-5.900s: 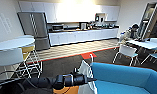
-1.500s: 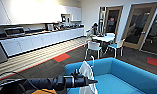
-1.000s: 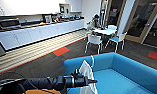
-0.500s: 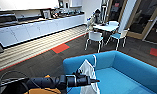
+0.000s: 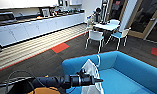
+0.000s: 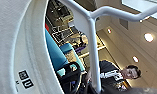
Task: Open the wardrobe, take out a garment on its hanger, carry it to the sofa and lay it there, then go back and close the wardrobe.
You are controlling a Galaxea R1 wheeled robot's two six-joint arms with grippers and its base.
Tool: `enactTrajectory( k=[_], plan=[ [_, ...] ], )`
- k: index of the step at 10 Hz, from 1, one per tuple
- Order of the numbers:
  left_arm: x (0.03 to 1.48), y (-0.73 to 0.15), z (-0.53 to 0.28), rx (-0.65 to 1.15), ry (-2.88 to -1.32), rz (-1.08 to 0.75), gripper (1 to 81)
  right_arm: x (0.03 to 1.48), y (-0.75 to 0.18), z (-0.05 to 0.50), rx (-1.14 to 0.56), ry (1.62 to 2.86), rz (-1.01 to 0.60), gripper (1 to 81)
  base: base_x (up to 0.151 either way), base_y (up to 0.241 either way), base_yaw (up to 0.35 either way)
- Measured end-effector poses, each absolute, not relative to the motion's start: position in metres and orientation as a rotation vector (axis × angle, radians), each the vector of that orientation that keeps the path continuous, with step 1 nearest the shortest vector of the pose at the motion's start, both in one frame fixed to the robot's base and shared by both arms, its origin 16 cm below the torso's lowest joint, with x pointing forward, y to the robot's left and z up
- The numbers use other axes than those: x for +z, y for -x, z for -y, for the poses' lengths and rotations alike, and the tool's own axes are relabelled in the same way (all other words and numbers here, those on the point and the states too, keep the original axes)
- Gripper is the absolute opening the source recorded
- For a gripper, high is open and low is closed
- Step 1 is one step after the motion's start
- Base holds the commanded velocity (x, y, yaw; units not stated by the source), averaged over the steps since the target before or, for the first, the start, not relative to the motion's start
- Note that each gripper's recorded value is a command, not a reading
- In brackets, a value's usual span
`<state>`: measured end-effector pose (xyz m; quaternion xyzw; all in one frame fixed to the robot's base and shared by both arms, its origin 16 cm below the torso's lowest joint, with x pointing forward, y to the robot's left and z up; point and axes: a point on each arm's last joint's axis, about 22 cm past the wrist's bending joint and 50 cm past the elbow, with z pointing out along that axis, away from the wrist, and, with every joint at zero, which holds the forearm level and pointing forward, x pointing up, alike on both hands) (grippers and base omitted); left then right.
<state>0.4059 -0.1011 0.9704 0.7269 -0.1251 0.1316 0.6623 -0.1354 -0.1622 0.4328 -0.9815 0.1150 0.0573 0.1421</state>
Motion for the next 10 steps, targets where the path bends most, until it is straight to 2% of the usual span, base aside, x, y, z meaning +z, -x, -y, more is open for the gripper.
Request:
enactTrajectory(
  k=[2, 9, 10],
  plan=[
    [0.956, -0.411, 0.103, 0.274, -1.649, 0.26, 1.0, 0.436, 0.148, 0.162, 0.211, 2.832, -0.337, 81.1, 0.115, 0.0, 0.0],
    [0.953, -0.42, 0.14, 0.268, -1.639, 0.268, 1.0, 0.434, 0.139, 0.156, 0.195, 2.825, -0.334, 81.1, 0.118, 0.0, 0.0],
    [0.963, -0.42, 0.149, 0.272, -1.624, 0.289, 1.0, 0.435, 0.14, 0.155, 0.195, 2.824, -0.334, 81.1, 0.0, 0.0, 0.0]
  ],
)
